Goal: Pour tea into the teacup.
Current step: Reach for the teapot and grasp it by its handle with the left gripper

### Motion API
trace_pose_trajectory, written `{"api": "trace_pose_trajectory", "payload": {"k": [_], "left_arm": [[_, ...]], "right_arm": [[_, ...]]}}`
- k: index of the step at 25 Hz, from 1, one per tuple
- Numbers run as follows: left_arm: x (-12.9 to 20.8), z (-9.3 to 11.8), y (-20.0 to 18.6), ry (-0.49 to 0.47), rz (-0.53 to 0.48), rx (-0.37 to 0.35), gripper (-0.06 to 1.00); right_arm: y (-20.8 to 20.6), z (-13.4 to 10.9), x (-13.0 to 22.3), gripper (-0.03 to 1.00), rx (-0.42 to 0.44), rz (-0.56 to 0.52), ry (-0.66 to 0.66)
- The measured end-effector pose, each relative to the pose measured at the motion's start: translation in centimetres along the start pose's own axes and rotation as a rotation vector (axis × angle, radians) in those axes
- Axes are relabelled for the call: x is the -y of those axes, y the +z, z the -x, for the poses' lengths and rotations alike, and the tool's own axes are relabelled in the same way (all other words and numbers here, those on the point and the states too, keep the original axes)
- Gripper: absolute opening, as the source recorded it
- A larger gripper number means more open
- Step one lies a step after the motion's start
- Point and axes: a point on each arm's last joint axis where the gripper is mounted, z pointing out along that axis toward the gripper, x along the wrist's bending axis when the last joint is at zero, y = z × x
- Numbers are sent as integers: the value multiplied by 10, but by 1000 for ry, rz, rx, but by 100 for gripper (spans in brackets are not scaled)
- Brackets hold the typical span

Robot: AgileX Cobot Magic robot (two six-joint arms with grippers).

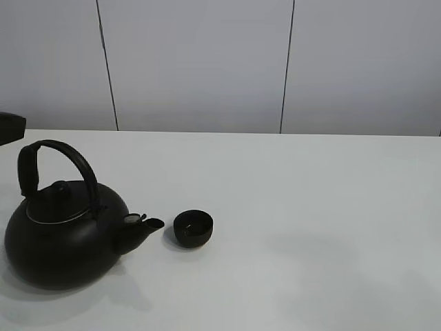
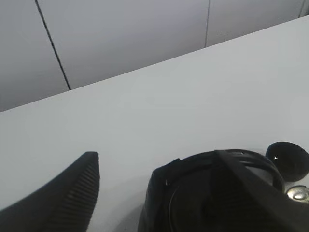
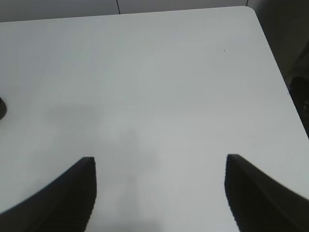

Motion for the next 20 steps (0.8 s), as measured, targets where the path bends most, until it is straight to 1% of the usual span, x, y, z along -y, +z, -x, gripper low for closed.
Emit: {"api": "trace_pose_trajectory", "payload": {"k": [2, 5, 8, 10, 14, 16, 18, 20], "left_arm": [[6, -1, -4, 0, 10, 23, 47], [11, -6, -8, -3, 9, 11, 46], [12, -7, -7, -15, 24, 19, 46], [19, -7, -1, -39, 1, 38, 46], [39, -5, 14, -100, -48, 98, 46], [48, -4, 20, -105, -61, 121, 46], [55, -4, 26, -109, -58, 130, 46], [58, -5, 30, -103, -31, 119, 46]], "right_arm": [[0, 0, 0, 51, 0, 0, 0], [0, 0, 0, 51, 0, 0, 0], [0, 0, 0, 51, 0, 0, 0], [0, 0, 0, 51, 0, 0, 0], [0, 0, 0, 51, 0, 0, 0], [0, 0, 0, 51, 0, 0, 0], [0, 0, 0, 51, 0, 0, 0], [0, 0, 0, 51, 0, 0, 0]]}}
